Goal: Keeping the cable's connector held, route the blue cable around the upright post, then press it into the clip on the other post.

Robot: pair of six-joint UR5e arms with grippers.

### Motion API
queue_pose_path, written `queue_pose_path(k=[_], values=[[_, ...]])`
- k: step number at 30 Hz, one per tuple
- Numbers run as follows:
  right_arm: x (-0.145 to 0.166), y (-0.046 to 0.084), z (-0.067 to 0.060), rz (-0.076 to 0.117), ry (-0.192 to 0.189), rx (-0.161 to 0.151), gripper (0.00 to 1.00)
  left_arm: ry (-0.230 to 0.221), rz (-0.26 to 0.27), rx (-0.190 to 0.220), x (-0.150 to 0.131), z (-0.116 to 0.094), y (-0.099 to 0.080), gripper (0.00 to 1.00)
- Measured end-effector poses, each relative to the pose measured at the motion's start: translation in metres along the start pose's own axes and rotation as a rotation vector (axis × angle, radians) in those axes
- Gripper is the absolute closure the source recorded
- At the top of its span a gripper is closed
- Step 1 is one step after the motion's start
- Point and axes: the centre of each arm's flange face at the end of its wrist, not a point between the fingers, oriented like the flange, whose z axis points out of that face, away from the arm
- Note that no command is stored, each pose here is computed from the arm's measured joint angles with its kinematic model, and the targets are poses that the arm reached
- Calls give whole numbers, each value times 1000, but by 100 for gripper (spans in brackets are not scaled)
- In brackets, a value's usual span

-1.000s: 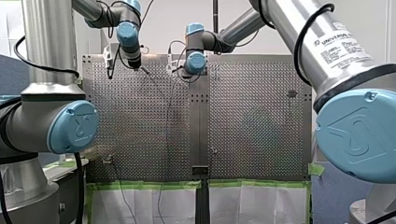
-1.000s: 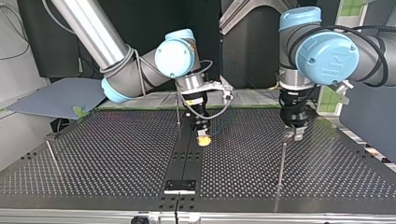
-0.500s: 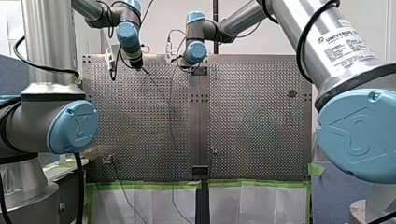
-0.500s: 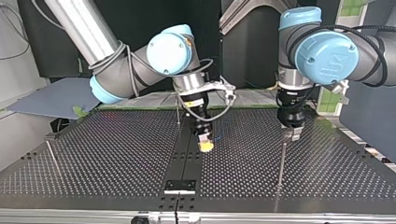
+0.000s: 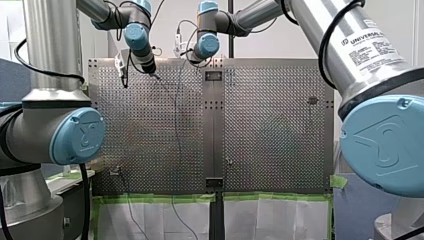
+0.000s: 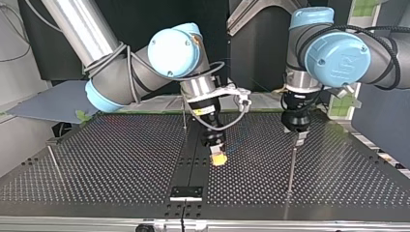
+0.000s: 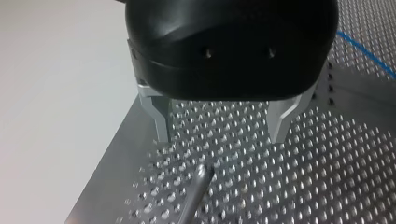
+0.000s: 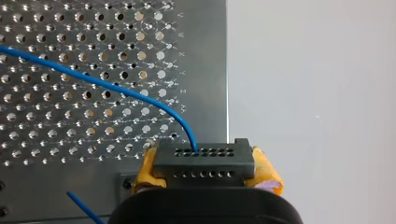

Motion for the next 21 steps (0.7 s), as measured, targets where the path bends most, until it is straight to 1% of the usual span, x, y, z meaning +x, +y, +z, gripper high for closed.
queue_pose_path(k=[3, 9, 12, 16, 18, 21], values=[[3, -1, 0, 2, 6, 5, 100, 15, -28, 24, 1, -1, -2, 0], [5, -2, 1, 17, 9, 22, 100, 65, -76, 44, 4, -2, 1, 0], [5, -2, 1, 19, 8, 25, 100, 83, -103, 53, 5, -1, 3, 0], [5, -1, 1, 19, 7, 24, 100, 90, -145, 58, 2, 4, 10, 0], [5, -1, 1, 19, 7, 23, 100, 84, -170, 63, -1, 8, 15, 0], [5, 0, 2, 19, 7, 21, 100, 72, -207, 86, -4, 13, 16, 0]])
